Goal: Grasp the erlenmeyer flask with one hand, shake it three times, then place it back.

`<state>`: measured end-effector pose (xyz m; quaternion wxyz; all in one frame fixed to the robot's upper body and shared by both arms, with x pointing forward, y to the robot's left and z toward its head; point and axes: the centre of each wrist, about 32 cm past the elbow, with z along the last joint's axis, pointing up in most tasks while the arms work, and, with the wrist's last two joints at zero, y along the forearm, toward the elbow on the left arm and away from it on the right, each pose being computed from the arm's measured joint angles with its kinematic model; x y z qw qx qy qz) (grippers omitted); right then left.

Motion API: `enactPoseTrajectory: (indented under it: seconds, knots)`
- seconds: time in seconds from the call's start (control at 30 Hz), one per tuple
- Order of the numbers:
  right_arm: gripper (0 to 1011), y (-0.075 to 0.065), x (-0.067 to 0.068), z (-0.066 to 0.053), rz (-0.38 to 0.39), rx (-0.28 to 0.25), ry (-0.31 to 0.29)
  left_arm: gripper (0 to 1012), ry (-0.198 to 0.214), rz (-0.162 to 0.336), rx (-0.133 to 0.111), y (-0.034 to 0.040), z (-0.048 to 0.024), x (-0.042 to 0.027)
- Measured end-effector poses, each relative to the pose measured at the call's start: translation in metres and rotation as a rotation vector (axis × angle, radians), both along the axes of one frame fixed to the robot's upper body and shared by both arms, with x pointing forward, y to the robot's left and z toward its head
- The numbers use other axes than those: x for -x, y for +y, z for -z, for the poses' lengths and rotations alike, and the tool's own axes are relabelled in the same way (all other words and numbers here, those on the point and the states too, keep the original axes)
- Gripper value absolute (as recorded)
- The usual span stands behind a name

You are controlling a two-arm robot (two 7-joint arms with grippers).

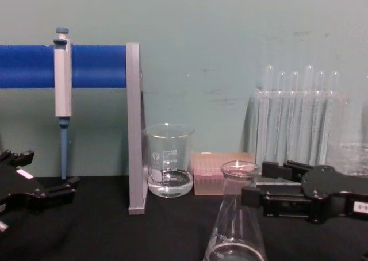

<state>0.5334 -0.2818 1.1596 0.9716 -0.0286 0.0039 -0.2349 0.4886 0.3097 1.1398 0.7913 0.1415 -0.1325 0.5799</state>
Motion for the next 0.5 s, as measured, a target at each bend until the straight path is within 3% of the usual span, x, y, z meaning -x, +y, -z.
enactPoseTrajectory:
  seconds: [0.5]
  knots:
    - [1000,0.01,-0.019,0.006,-0.021,-0.012,0.025,1001,0.0,0.0,0.0,0.0,0.0,0.0]
